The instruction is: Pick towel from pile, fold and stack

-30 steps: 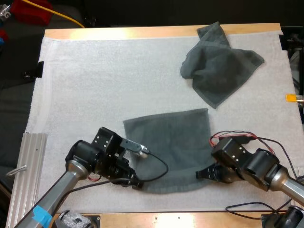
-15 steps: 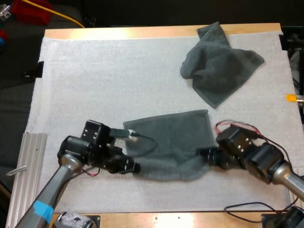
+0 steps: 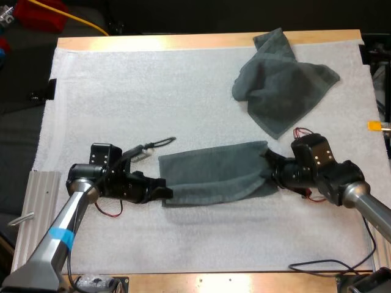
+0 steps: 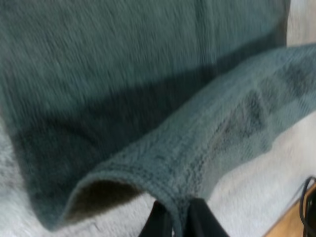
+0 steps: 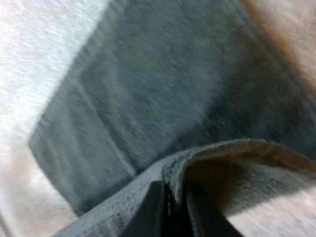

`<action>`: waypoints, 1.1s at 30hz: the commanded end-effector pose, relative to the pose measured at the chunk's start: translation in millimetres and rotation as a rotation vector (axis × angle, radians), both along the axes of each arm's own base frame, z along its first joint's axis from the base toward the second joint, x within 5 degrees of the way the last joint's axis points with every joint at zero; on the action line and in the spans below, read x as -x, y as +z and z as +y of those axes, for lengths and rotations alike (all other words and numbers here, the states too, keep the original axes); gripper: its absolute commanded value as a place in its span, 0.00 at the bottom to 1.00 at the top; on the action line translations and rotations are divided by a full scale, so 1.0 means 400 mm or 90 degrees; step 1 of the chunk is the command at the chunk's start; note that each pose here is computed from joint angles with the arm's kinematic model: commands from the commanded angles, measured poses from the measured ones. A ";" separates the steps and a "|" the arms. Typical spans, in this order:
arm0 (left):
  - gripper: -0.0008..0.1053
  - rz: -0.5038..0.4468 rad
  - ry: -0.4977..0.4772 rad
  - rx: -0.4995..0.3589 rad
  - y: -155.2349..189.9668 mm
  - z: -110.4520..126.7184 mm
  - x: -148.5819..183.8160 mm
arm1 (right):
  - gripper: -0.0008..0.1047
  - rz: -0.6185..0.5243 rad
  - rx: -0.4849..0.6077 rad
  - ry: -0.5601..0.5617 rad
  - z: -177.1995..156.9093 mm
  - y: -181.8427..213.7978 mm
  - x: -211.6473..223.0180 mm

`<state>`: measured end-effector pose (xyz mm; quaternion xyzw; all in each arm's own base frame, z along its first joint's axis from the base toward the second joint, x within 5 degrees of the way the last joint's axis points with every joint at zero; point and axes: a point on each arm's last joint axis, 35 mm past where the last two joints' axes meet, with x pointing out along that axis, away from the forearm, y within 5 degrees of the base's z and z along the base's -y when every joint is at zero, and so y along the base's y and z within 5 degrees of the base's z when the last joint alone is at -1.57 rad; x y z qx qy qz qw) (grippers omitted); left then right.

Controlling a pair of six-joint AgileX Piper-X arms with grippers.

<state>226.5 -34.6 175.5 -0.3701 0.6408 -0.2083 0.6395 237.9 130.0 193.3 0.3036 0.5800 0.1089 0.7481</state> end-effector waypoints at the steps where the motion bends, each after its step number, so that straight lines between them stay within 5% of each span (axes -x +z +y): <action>1: 0.01 -0.007 0.010 0.015 0.001 0.001 -0.012 | 0.02 -0.001 -0.020 -0.008 0.000 -0.002 -0.014; 16: 0.01 -0.018 0.056 0.025 -0.039 0.001 -0.065 | 0.02 0.003 -0.047 -0.048 0.007 -0.063 -0.068; 33: 0.01 -0.039 0.082 -0.048 -0.044 0.008 -0.074 | 0.02 -0.045 -0.052 -0.062 0.013 -0.060 -0.087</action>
